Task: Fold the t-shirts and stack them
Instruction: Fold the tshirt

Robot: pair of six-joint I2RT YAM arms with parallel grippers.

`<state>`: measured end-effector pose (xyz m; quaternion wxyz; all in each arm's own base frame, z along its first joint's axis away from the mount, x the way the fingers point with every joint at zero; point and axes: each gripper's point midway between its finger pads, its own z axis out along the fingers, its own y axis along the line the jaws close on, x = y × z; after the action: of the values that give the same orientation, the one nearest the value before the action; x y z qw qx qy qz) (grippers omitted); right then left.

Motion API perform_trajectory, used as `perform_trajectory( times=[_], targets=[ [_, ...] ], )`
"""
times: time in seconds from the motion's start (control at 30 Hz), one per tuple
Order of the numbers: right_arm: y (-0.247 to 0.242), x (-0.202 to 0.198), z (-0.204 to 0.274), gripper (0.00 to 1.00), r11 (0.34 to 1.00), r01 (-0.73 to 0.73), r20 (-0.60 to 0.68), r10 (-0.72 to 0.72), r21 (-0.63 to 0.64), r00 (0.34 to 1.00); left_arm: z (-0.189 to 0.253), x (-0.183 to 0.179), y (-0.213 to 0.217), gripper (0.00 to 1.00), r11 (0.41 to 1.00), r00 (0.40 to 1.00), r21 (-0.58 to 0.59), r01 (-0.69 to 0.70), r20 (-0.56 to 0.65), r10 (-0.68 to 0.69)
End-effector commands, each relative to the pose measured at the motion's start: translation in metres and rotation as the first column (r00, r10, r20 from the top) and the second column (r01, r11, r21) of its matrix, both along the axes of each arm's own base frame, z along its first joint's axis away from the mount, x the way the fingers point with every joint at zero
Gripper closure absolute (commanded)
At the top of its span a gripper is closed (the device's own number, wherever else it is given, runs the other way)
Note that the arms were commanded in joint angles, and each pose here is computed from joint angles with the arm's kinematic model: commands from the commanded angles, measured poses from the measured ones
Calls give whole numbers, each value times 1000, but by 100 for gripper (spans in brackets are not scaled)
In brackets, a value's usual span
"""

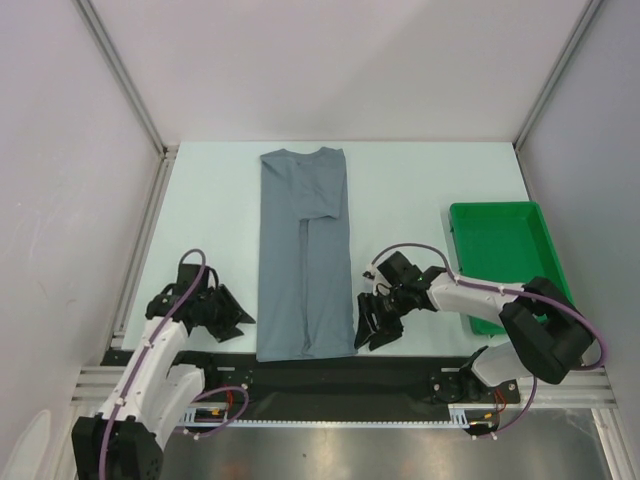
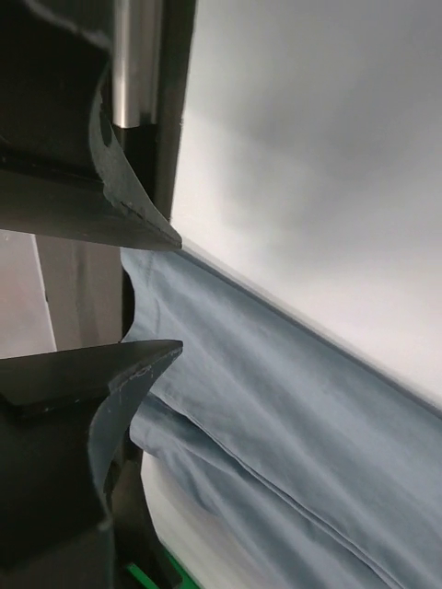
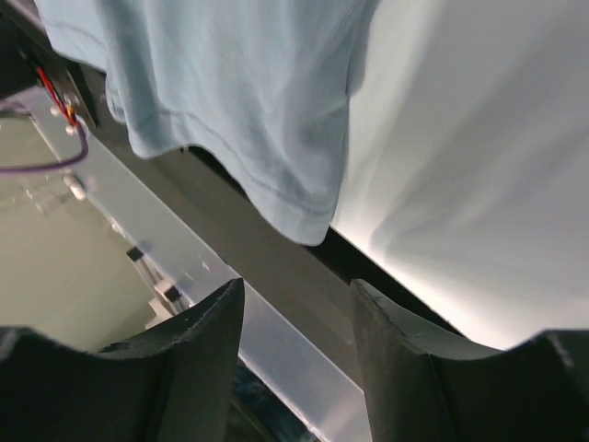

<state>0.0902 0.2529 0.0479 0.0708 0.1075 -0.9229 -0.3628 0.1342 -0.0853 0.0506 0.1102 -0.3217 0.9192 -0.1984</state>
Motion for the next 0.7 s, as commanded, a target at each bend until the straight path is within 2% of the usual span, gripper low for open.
perform_trajectory(
  times=[0.0, 0.27, 0.4, 0.53, 0.67],
  targets=[
    [12, 17, 4, 45, 998, 55, 39, -56, 15, 998, -1, -17, -4, 51, 999, 998, 23, -25, -57, 26],
    [15, 21, 1, 46, 993, 118, 38, -118, -13, 992, -22, -38, -16, 52, 1000, 993, 8, -31, -114, 31],
    [18, 20, 3, 47, 994, 107, 44, -106, -16, 993, -42, -57, -19, 55, 998, 979, -12, -55, -199, 51],
    [16, 15, 2, 46, 994, 103, 42, -102, -23, 994, -48, -57, -23, 59, 996, 985, -51, -74, -159, 65],
    [14, 11, -1, 46, 994, 106, 35, -106, -26, 994, -53, -57, -23, 55, 996, 987, -54, -76, -143, 67]
  ],
)
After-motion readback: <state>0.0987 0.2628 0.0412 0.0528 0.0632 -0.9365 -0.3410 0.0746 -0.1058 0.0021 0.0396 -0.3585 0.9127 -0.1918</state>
